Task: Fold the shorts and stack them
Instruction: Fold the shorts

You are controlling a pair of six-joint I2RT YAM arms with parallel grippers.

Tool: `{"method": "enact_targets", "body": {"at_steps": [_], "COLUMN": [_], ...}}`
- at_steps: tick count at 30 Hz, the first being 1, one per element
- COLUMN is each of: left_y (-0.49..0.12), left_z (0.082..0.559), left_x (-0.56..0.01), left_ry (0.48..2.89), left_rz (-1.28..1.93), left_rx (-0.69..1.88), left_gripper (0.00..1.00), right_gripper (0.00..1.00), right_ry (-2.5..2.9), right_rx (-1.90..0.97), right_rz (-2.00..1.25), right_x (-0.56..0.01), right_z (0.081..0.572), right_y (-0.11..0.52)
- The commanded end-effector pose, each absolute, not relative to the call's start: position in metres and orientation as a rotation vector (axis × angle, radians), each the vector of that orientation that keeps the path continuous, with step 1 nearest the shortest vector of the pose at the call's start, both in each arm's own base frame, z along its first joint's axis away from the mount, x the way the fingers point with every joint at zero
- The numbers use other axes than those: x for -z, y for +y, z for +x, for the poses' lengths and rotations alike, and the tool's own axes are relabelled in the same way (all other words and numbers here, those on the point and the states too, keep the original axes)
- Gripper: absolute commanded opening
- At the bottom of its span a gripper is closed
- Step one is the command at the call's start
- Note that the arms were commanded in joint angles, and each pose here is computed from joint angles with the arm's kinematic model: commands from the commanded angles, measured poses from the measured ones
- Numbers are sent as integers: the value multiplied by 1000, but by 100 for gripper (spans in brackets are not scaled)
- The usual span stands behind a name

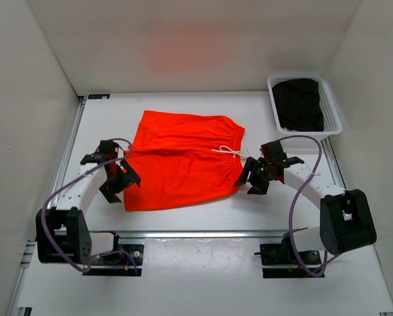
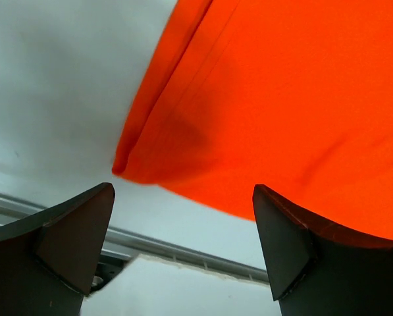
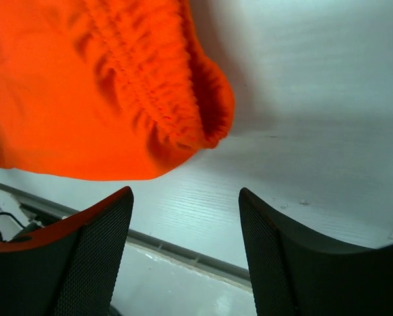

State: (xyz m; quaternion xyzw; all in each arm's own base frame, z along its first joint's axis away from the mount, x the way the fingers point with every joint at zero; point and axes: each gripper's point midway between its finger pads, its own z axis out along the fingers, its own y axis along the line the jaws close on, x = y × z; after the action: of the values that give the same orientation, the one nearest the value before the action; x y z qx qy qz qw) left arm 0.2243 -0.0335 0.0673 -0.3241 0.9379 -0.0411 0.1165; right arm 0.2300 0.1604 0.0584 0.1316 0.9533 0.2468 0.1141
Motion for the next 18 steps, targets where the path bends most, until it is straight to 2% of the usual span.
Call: {"method": "enact_targets", "body": {"at_steps": [1,3,6,9,10,12,13,14,15,18], "left_y": [-54,-62,-58,-55,-54,-54,-56,-59,-59,-58], "left_z": [215,208,204,200,195,197,192,187,187,181], "left_x": [-76,-78,-72,-60,-52,-46,-41,-37,-37,-34], "left_ry": [2654,2640,2625,2643,2675,2689,2712,2742,2742,2721], "left_rz": [-1080,-1124,-1173,-1205,-1222,-1212,-1222,-1220,-1220,-1270], "left_rx": [306,376,334,291,268,261,264,266,266,256], "left_gripper": [97,99,99,99,99,99,99,99,99,99], "right_gripper": [68,65,64,54,41,23,8,2,0,0], "right_ry": [2723,2730,2703,2687,2693,2689,2690,2682,2674,2680], "right_rx": [-850,-805,-817,-801,-799,-792,-792,-792,-791,-786], "right_rz": [422,439,427,454,456,506,507,546,576,607], "right_x": [-63,-54,-48,-39,-35,-28,-26,-26,-27,-26], "right_z": [242,249,264,283,284,292,293,296,299,298], "right_y": [174,171,176,176,176,172,172,168,164,161]}}
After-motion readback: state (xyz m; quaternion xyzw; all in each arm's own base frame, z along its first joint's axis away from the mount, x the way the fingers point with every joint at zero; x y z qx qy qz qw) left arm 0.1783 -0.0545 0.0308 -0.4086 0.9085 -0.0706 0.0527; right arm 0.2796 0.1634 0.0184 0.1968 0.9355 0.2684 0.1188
